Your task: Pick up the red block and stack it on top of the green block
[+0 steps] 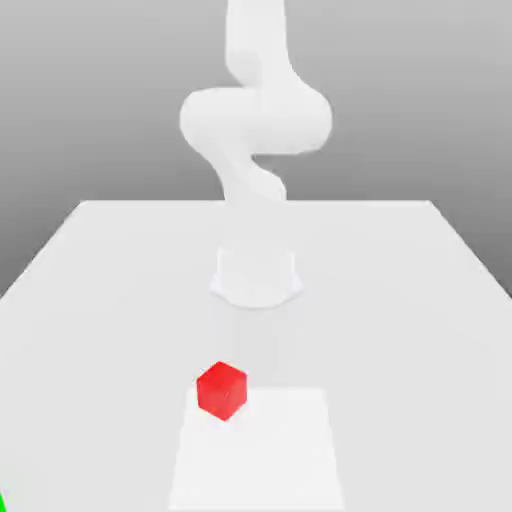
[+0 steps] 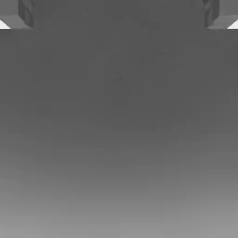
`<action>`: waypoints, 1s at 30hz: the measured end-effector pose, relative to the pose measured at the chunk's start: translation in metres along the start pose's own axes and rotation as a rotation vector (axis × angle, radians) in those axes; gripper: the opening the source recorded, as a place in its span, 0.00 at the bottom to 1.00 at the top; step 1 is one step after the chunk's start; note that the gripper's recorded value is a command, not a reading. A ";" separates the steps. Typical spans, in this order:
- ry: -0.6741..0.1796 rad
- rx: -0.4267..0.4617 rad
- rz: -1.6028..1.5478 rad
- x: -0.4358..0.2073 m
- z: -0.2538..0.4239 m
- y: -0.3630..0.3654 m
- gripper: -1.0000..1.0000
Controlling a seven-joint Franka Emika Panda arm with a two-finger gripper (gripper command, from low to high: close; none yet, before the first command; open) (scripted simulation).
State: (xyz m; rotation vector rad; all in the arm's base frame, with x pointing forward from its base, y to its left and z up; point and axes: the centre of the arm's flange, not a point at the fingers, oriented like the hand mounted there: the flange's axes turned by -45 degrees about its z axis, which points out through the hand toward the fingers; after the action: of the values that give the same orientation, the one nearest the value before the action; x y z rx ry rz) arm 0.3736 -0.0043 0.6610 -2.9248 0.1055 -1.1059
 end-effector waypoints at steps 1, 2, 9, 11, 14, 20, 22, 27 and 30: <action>-0.037 -0.008 0.026 -0.008 0.026 0.003 0.50; -0.074 -0.016 0.052 -0.017 0.051 0.006 0.50; -0.326 -0.087 0.238 -0.114 0.198 0.030 0.50; -0.401 -0.114 0.295 -0.152 0.231 0.038 0.50; -0.520 -0.160 0.387 -0.219 0.272 0.049 0.50; -0.686 -0.234 0.520 -0.338 0.334 0.064 0.50; -0.691 -0.234 0.521 -0.352 0.347 0.063 0.50; -0.692 -0.234 0.520 -0.365 0.359 0.064 0.00; -0.691 -0.234 0.520 -0.368 0.362 0.063 0.00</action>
State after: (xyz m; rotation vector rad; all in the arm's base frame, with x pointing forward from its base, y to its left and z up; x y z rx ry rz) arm 0.3341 -0.0470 0.1445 -2.9931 0.9530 -0.0024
